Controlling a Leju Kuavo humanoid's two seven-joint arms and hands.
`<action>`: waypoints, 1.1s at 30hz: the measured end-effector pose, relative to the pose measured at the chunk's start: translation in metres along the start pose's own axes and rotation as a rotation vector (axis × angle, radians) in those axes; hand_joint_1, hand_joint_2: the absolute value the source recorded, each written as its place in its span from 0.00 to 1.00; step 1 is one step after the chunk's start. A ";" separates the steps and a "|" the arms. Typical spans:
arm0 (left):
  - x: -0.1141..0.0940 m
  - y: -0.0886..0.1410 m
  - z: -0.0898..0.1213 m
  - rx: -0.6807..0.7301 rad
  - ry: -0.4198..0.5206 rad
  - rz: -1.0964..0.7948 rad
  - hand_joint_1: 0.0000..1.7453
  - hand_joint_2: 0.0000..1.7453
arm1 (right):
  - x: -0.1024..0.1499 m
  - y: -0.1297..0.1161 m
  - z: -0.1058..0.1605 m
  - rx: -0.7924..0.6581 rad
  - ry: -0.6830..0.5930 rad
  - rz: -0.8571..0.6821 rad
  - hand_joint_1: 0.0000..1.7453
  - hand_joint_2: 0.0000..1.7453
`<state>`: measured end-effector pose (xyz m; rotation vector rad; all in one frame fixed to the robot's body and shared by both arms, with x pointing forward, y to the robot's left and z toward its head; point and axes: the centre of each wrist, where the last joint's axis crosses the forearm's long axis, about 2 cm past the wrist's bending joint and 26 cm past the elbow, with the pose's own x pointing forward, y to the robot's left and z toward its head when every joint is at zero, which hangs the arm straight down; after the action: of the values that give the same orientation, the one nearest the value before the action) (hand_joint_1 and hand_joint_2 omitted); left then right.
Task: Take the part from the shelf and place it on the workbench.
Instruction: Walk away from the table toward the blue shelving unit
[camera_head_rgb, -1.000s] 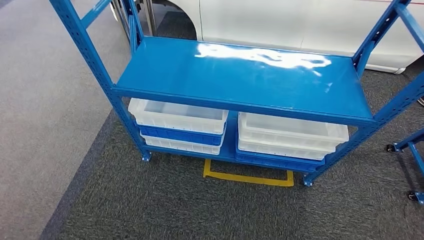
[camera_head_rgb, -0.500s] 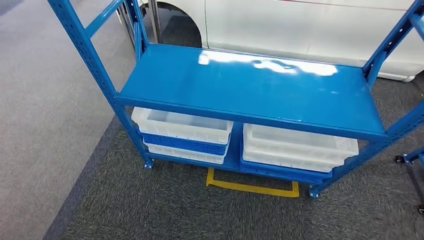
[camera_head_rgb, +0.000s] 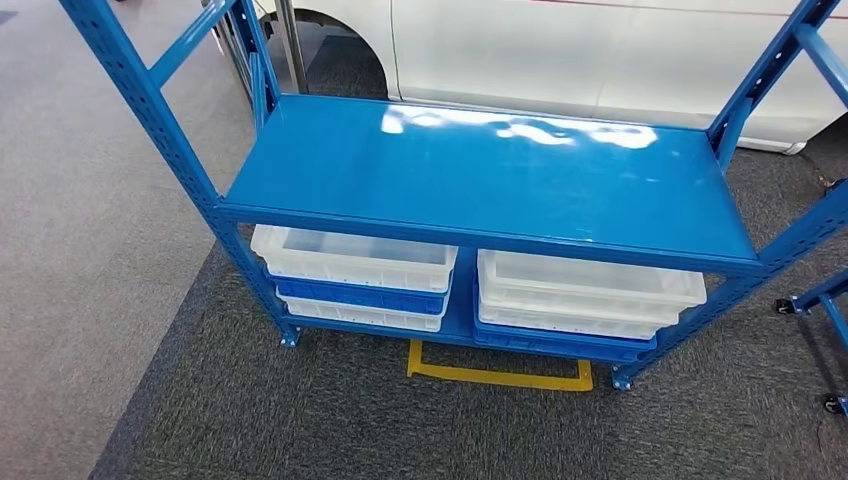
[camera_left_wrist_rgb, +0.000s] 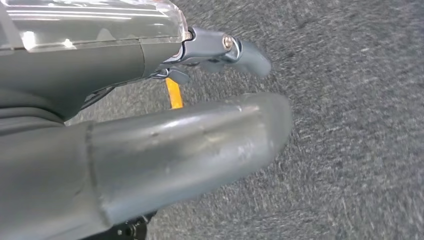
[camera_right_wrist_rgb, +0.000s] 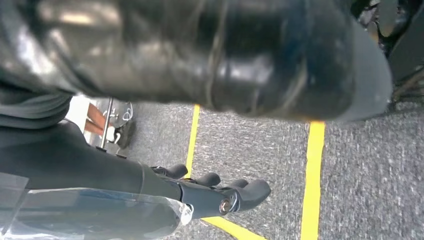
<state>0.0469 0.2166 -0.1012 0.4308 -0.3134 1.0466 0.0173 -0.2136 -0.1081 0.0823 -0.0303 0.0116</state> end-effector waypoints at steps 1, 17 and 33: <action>0.000 0.000 0.000 0.003 0.002 0.003 0.00 0.00 | 0.000 0.000 0.000 -0.009 0.002 0.003 0.00 0.00; -0.002 0.000 0.002 0.047 0.029 0.048 0.00 0.00 | 0.004 0.004 0.001 -0.102 0.016 0.010 0.00 1.00; 0.008 0.003 -0.005 0.003 0.006 -0.030 0.00 1.00 | 0.003 -0.007 0.000 -0.112 -0.002 0.008 0.00 1.00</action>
<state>0.0480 0.2263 -0.1014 0.4338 -0.2994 1.0186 0.0200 -0.2202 -0.1085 -0.0298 -0.0328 0.0175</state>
